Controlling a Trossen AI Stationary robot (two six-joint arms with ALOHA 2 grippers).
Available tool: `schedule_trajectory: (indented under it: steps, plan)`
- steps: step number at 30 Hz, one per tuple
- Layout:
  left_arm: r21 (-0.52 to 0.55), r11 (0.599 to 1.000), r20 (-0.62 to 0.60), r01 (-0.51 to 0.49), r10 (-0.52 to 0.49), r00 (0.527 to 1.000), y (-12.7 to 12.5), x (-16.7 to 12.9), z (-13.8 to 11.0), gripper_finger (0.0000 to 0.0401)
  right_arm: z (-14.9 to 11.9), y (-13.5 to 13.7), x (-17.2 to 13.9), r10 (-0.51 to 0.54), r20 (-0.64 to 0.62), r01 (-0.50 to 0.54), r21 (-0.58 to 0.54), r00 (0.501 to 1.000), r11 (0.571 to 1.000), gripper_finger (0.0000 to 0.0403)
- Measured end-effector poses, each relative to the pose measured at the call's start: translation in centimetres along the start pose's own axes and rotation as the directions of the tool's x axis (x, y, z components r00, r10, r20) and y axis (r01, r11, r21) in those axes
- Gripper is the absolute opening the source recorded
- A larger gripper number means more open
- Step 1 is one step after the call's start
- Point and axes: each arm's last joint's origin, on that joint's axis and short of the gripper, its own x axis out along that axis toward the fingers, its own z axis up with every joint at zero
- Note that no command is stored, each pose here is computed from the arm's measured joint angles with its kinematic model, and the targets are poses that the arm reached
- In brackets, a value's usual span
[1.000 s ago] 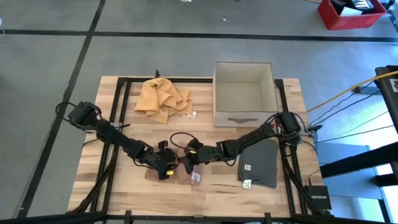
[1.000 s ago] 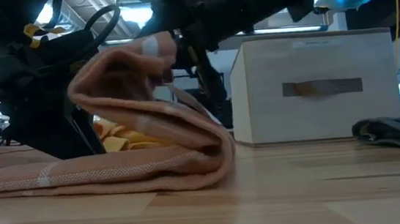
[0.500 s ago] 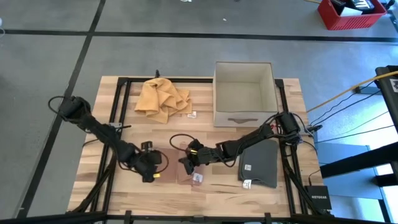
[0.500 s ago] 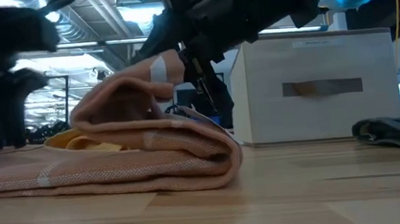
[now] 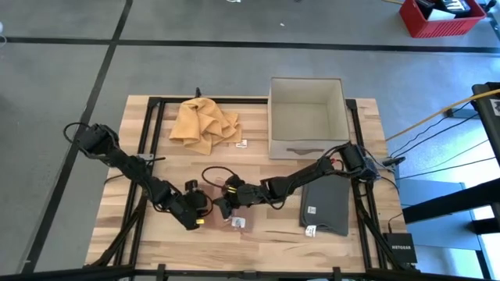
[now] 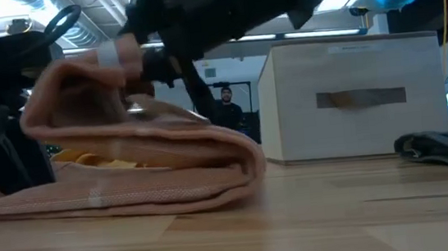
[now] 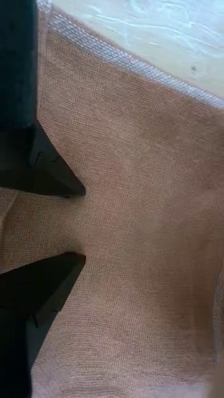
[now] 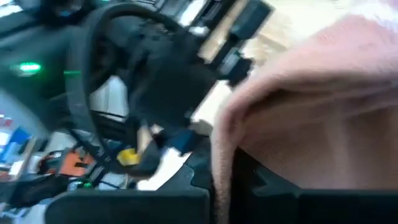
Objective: Fold towel
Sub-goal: Fold the light orange towel
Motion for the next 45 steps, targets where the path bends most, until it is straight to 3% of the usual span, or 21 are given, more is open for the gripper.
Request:
schedule_trajectory:
  steps: [27,39,45]
  plan:
    - [0.015,1.000,0.013,0.015,-0.016,1.000,-0.1,0.0,0.1,0.0156,-0.9,-2.0,2.8,-0.013,-0.014,0.015,0.161,1.000,0.987,0.0027]
    - [-0.021,0.998,-0.057,0.057,-0.058,0.997,-0.5,-4.1,2.5,0.0156,-0.8,-1.7,2.8,0.026,-0.025,-0.021,0.194,0.999,0.981,0.0163]
    - [-0.083,0.991,-0.124,0.105,-0.114,0.986,0.1,-7.2,3.5,0.0156,-0.1,-0.6,2.7,0.118,0.029,-0.121,0.228,0.993,0.966,0.0198]
